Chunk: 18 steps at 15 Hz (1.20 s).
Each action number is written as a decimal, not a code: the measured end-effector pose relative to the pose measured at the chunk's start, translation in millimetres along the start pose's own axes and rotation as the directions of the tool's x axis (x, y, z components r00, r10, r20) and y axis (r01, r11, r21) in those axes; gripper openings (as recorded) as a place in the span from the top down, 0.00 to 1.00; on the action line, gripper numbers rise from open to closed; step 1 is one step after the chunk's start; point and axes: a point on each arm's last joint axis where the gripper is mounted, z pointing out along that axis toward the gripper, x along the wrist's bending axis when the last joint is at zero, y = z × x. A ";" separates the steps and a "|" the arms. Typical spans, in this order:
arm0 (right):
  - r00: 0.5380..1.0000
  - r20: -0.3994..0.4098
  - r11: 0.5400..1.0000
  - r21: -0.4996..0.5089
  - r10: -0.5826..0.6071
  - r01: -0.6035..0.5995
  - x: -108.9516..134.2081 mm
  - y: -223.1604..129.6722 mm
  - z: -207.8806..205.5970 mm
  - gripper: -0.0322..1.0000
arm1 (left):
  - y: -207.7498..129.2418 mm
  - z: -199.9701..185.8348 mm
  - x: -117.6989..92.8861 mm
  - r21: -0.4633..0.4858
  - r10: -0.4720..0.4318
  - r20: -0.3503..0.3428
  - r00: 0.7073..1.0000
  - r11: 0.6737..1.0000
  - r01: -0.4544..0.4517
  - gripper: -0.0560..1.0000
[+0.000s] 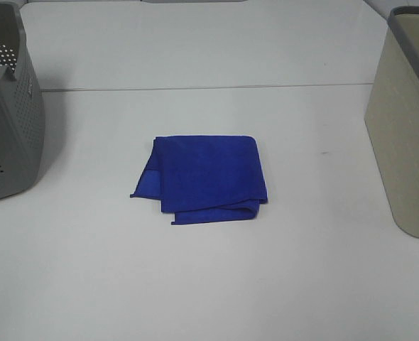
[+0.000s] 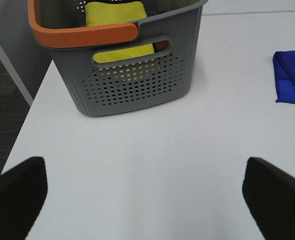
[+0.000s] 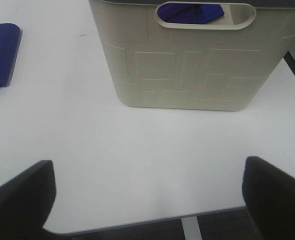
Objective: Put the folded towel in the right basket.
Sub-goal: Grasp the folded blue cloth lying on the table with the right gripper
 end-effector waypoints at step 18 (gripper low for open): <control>1.000 0.000 1.000 0.000 0.000 0.000 0.0 0.0 0.0 0.02 | 0.0 0.0 0.0 0.000 0.000 0.000 1.000 1.000 0.000 0.01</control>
